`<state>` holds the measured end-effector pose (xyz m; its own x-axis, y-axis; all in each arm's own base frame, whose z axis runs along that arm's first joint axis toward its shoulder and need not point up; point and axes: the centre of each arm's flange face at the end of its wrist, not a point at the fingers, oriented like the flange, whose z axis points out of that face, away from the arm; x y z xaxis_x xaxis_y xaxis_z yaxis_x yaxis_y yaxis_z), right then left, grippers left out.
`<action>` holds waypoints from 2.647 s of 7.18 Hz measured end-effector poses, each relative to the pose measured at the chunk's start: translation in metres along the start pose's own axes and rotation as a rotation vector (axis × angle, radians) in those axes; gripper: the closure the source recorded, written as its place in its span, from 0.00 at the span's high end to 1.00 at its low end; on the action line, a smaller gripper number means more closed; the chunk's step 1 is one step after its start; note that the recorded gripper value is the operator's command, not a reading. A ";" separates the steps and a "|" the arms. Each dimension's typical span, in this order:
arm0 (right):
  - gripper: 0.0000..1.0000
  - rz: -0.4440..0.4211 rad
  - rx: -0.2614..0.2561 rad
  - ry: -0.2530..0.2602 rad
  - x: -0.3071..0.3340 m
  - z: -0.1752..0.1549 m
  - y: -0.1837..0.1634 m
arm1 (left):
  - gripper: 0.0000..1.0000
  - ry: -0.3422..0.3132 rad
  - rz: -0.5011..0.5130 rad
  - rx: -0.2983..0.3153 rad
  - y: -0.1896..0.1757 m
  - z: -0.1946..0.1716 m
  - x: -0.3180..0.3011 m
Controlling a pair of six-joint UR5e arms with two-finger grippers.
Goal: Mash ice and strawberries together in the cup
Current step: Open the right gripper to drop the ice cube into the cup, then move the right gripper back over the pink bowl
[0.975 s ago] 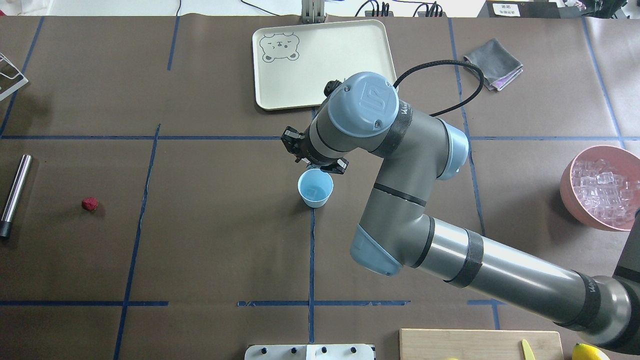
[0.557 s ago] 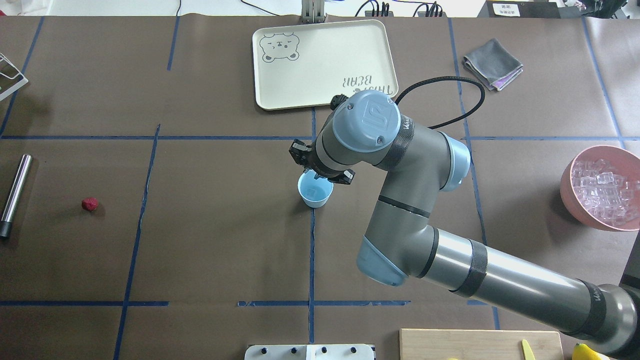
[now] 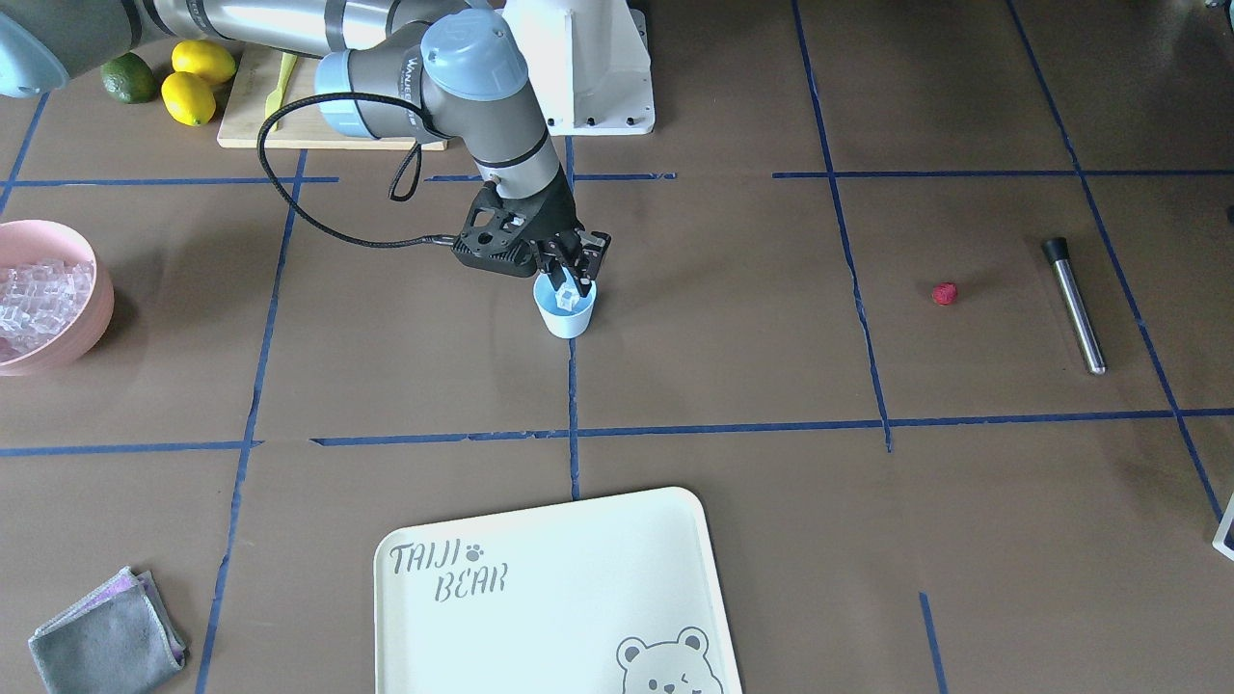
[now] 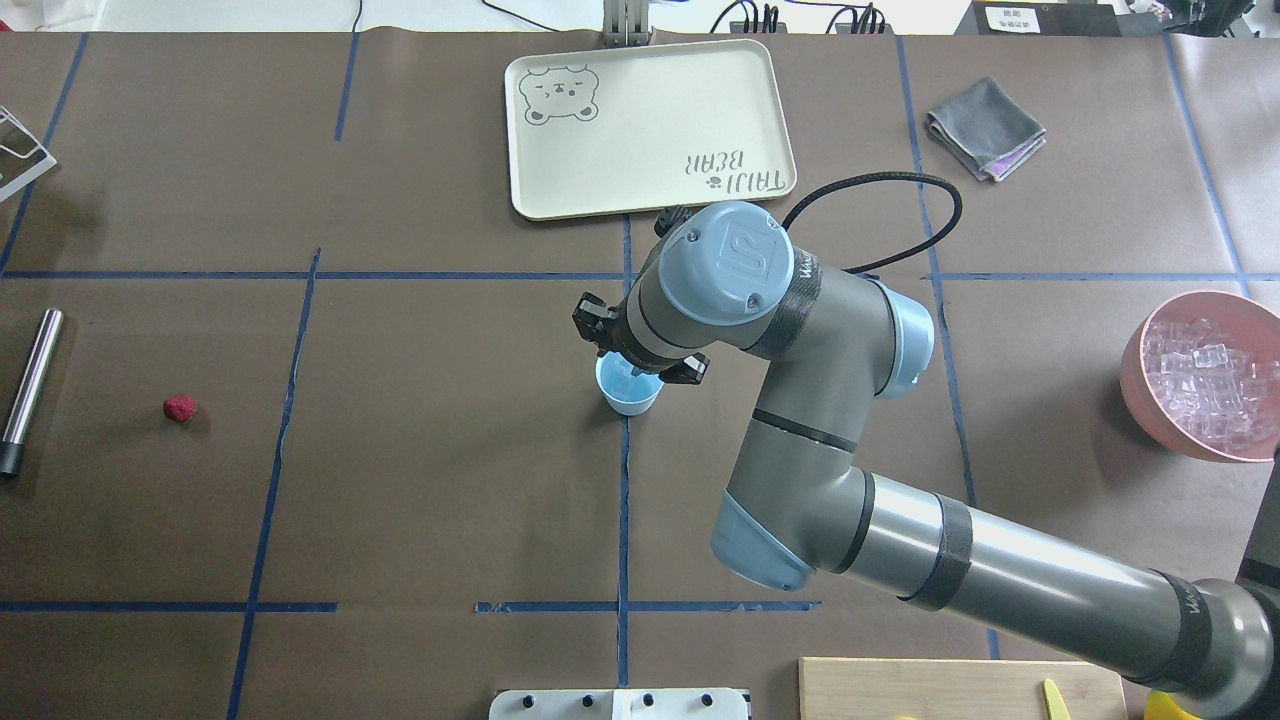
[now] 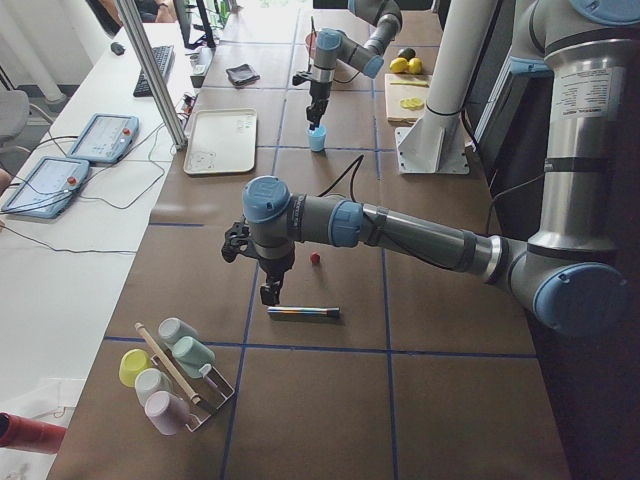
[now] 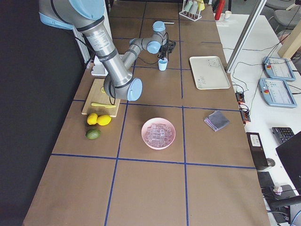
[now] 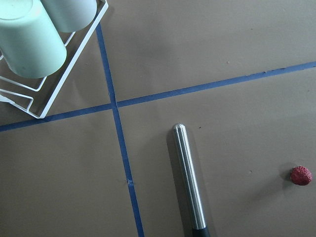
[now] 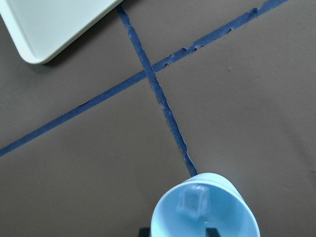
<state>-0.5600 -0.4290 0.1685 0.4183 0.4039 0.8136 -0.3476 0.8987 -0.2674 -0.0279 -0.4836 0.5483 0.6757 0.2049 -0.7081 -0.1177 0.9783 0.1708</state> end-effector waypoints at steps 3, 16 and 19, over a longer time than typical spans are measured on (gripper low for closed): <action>1.00 -0.003 -0.024 -0.023 0.019 -0.037 -0.005 | 1.00 0.000 0.002 0.000 0.000 0.000 0.001; 1.00 -0.537 -0.045 0.236 0.480 -0.286 -0.334 | 1.00 0.002 0.012 -0.010 -0.001 0.005 0.004; 1.00 -0.536 -0.058 0.239 0.488 -0.283 -0.334 | 1.00 0.003 0.006 -0.014 -0.001 0.007 0.002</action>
<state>-0.0020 -0.4835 0.5084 0.7028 -0.0884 0.7059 0.0080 0.9932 0.1164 -0.0215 -0.4842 0.5515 0.6731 0.2105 -0.7089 -0.1316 0.9774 0.1653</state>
